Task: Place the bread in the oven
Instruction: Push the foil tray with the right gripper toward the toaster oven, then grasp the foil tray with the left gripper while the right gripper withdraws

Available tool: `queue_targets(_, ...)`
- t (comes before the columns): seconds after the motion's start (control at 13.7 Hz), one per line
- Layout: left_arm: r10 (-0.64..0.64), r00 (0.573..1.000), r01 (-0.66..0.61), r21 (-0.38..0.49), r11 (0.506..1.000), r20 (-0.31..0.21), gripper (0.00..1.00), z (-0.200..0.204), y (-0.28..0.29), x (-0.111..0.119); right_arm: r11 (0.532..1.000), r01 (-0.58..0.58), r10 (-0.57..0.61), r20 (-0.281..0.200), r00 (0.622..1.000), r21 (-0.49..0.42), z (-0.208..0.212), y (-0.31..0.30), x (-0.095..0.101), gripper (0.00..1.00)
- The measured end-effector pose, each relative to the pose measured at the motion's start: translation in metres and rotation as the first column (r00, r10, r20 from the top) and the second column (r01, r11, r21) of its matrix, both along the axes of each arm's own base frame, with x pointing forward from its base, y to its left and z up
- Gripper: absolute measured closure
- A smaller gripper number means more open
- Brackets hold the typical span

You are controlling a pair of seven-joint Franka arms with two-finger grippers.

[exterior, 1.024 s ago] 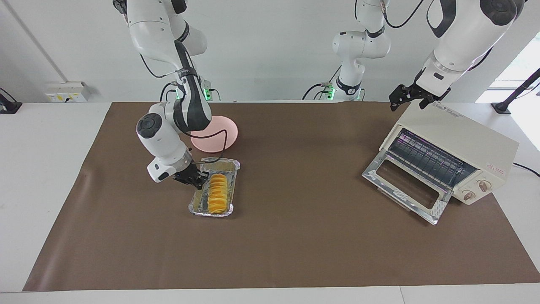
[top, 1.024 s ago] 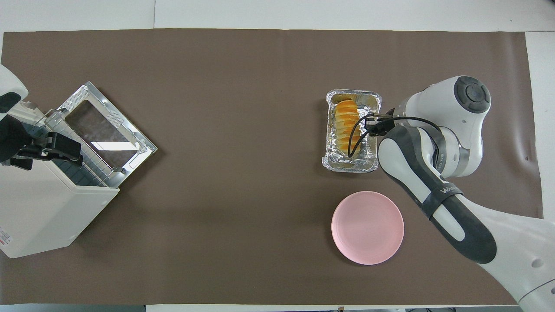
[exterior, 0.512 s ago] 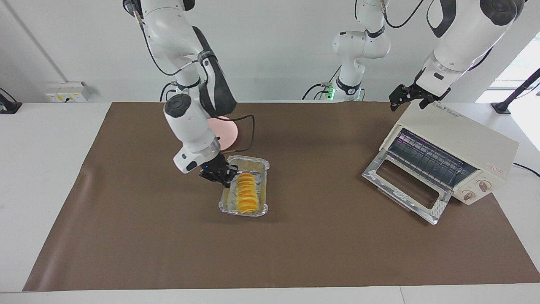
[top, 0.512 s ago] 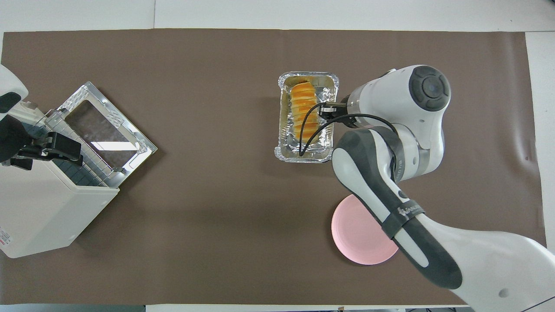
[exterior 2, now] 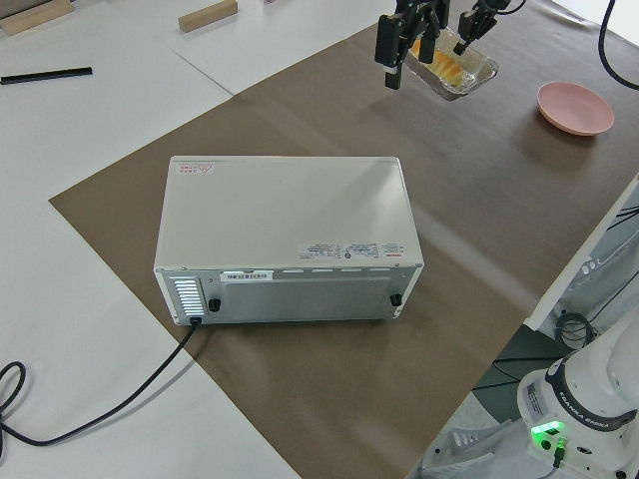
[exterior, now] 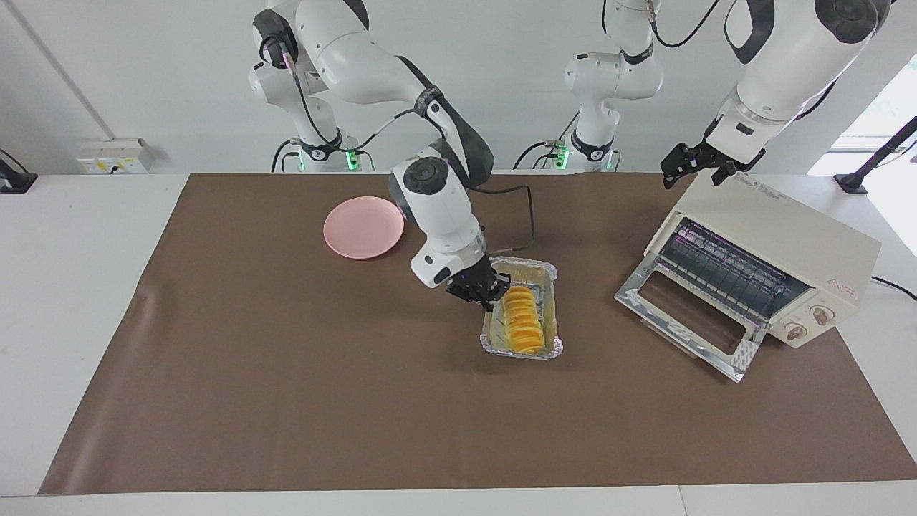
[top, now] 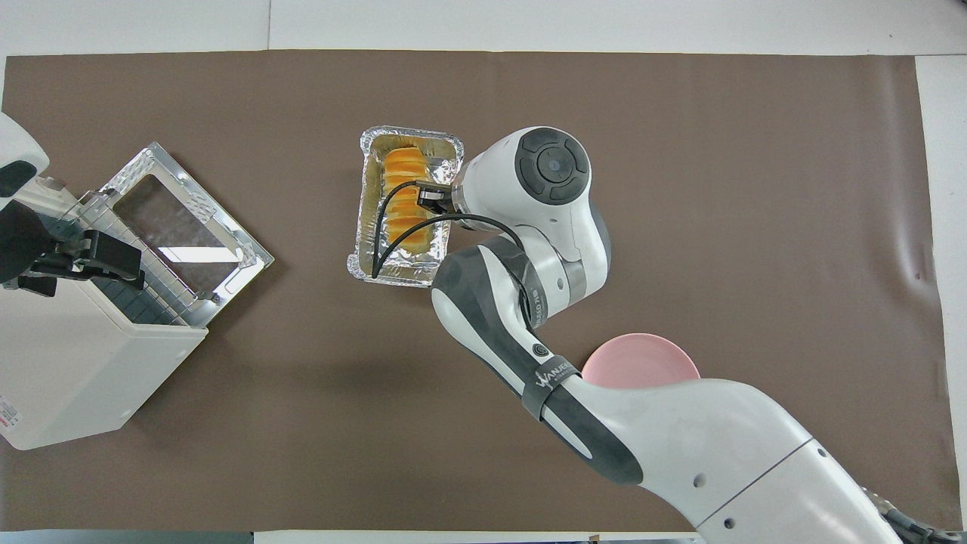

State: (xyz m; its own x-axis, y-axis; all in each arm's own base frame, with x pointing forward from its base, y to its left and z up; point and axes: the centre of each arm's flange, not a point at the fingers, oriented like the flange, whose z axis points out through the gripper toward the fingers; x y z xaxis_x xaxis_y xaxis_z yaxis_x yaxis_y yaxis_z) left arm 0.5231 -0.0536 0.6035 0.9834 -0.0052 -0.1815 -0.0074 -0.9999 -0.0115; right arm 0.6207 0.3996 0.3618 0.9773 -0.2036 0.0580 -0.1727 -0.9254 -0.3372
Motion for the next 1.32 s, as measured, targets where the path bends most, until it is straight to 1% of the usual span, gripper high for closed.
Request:
queue_targets(0.15, -0.010, 1.000, 0.010, 0.000, 1.000, 0.000, 0.00, 0.000, -0.004, 0.000, 1.000, 0.004, -0.004, 0.025, 1.000, 0.009, -0.024, 0.009, 0.005, 0.98)
queue_targets(0.29, -0.053, 0.999, 0.053, 0.000, 0.999, 0.001, 0.00, 0.000, -0.026, -0.003, 1.000, -0.002, 0.001, 0.022, 1.000, 0.005, -0.045, 0.016, 0.002, 0.98)
queue_targets(0.37, -0.075, 0.997, 0.075, 0.001, 0.997, 0.001, 0.00, 0.000, -0.039, -0.005, 1.000, -0.005, 0.005, 0.016, 1.000, 0.000, -0.051, 0.019, 0.001, 0.98)
queue_targets(0.44, -0.086, 0.996, 0.086, 0.001, 0.996, 0.002, 0.00, 0.001, -0.046, -0.007, 1.000, -0.010, 0.010, 0.015, 1.000, -0.005, -0.052, 0.019, 0.000, 0.95)
queue_targets(0.51, -0.085, 0.996, 0.085, 0.001, 0.996, 0.003, 0.00, 0.001, -0.045, -0.007, 0.999, -0.022, 0.022, 0.023, 0.999, -0.023, -0.052, 0.019, 0.000, 0.95)
queue_targets(0.59, -0.077, 0.997, 0.077, 0.002, 0.997, 0.004, 0.00, 0.002, -0.041, -0.006, 0.997, -0.049, 0.051, 0.037, 0.998, -0.066, -0.053, 0.017, 0.000, 0.86)
queue_targets(0.66, -0.064, 0.998, 0.064, 0.001, 0.998, 0.004, 0.00, 0.002, -0.034, -0.005, 0.989, -0.081, 0.087, 0.046, 0.995, -0.123, -0.053, 0.013, 0.000, 0.74)
queue_targets(0.73, -0.052, 0.999, 0.052, 0.001, 0.999, 0.004, 0.00, 0.002, -0.027, -0.004, 0.979, -0.102, 0.112, 0.046, 0.993, -0.174, -0.047, 0.007, 0.002, 0.64)
queue_targets(0.8, -0.047, 0.999, 0.047, 0.001, 0.999, 0.005, 0.00, 0.003, -0.024, -0.004, 0.972, -0.109, 0.119, 0.036, 0.992, -0.207, -0.034, -0.002, 0.004, 0.52)
queue_targets(0.88, -0.051, 0.999, 0.051, 0.000, 0.999, 0.008, 0.00, 0.005, -0.026, -0.005, 0.964, -0.121, 0.130, 0.022, 0.991, -0.238, -0.009, -0.017, 0.008, 0.42)
queue_targets(0.95, -0.060, 0.998, 0.060, 0.000, 0.998, 0.015, 0.00, 0.007, -0.030, -0.007, 0.957, -0.136, 0.144, 0.013, 0.990, -0.255, 0.022, -0.037, 0.011, 0.30)
queue_targets(1.02, -0.070, 0.997, 0.070, 0.000, 0.998, 0.027, 0.00, 0.010, -0.039, -0.009, 0.953, -0.145, 0.153, 0.010, 0.988, -0.267, 0.055, -0.063, 0.014, 0.17)
queue_targets(1.1, -0.076, 0.996, 0.076, 0.000, 0.997, 0.046, 0.00, 0.012, -0.052, -0.010, 0.949, -0.149, 0.156, 0.006, 0.988, -0.278, 0.087, -0.095, 0.018, 0.07)
queue_targets(1.17, -0.082, 0.995, 0.083, -0.017, 0.996, 0.063, 0.00, 0.014, -0.067, -0.010, 0.944, -0.155, 0.160, -0.006, 0.987, -0.291, 0.112, -0.129, 0.020, 0.00)
queue_targets(1.32, -0.071, 0.994, 0.077, -0.073, 0.994, 0.084, 0.00, 0.008, -0.100, -0.008, 0.934, -0.171, 0.165, -0.047, 0.985, -0.314, 0.139, -0.199, 0.022, 0.00)
